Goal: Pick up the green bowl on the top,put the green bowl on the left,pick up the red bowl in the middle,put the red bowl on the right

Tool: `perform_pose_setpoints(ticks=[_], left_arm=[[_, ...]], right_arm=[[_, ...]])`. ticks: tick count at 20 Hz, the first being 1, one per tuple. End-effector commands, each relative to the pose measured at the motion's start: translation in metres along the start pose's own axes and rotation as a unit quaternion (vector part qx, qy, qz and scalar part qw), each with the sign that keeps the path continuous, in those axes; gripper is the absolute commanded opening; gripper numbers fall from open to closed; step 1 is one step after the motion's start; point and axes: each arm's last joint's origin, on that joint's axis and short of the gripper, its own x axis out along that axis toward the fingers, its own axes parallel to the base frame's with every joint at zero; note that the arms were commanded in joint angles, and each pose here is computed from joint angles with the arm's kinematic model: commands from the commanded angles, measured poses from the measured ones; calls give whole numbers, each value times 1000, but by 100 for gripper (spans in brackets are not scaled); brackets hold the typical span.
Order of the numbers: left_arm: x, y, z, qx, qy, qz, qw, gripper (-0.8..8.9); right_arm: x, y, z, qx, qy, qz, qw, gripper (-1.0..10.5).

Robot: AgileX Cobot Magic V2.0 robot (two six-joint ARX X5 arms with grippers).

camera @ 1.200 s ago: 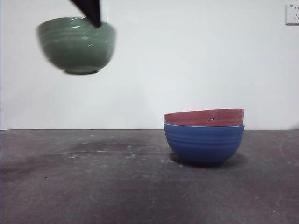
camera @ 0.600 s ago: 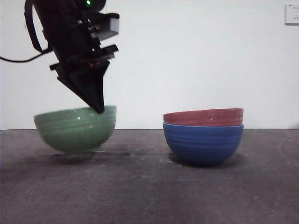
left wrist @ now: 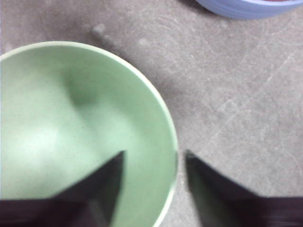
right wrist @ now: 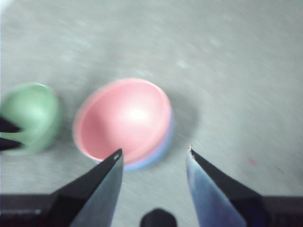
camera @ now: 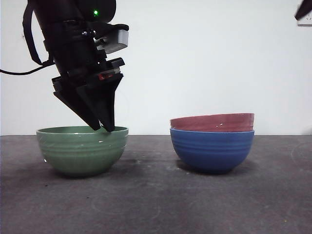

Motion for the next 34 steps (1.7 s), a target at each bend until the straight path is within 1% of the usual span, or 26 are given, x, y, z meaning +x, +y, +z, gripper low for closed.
perform_pose_setpoints(ticks=[1, 2, 3, 4, 6, 8, 10, 13, 15, 16, 18, 21, 24, 25, 27, 28, 29, 32, 33, 34], left_arm=[[0, 0, -3, -34, 6, -1, 999, 325], [-7, 3, -4, -39, -2, 2, 999, 324], [-20, 6, -5, -43, -18, 7, 999, 324], [-36, 7, -6, -44, -43, 11, 998, 324], [-76, 6, -11, -45, -104, 19, 993, 324], [-115, 7, -23, -57, -162, 34, 985, 324], [-148, 8, -40, -66, -201, 49, 976, 323], [-183, 6, -67, -82, -233, 68, 967, 323], [-197, 4, -81, -89, -244, 79, 962, 323], [-202, 3, -87, -91, -248, 83, 961, 323], [-208, 2, -94, -94, -251, 87, 959, 323], [-209, 1, -98, -98, -239, 87, 962, 323], [-208, 1, -99, -98, -236, 86, 963, 323], [-208, 1, -99, -98, -235, 86, 963, 323], [-208, 1, -99, -98, -235, 86, 963, 322], [-208, 1, -99, -98, -234, 86, 963, 322], [-208, 1, -99, -98, -234, 86, 963, 322], [-208, 1, -99, -98, -234, 86, 964, 318], [-208, 1, -99, -98, -233, 86, 964, 318], [-208, 1, -99, -98, -233, 85, 964, 319]], right_arm=[[2, 4, 6, -16, -8, 34, 999, 231], [5, 6, 10, -31, -1, 40, 999, 255], [9, 9, 16, -44, 12, 48, 998, 320], [14, 13, 23, -47, 28, 57, 997, 355], [28, 23, 38, -77, 65, 78, 992, 349], [47, 36, 52, -120, 111, 80, 983, 347], [68, 55, 62, -176, 159, 88, 967, 345], [103, 83, 64, -270, 223, 59, 935, 344], [128, 95, 54, -306, 257, 56, 915, 344], [141, 98, 47, -311, 277, 63, 907, 344], [163, 100, 35, -312, 310, 68, 896, 343], [186, 98, 22, -307, 344, 70, 884, 334], [201, 95, 13, -303, 368, 72, 876, 243], [203, 95, 11, -301, 372, 74, 875, 243], [207, 96, 7, -290, 379, 98, 873, 243], [208, 96, 6, -288, 381, 102, 872, 242], [209, 96, 6, -288, 382, 102, 872, 208], [209, 96, 6, -287, 383, 103, 872, 21], [209, 95, 6, -287, 383, 103, 872, -15], [209, 95, 6, -288, 383, 103, 872, -13]])
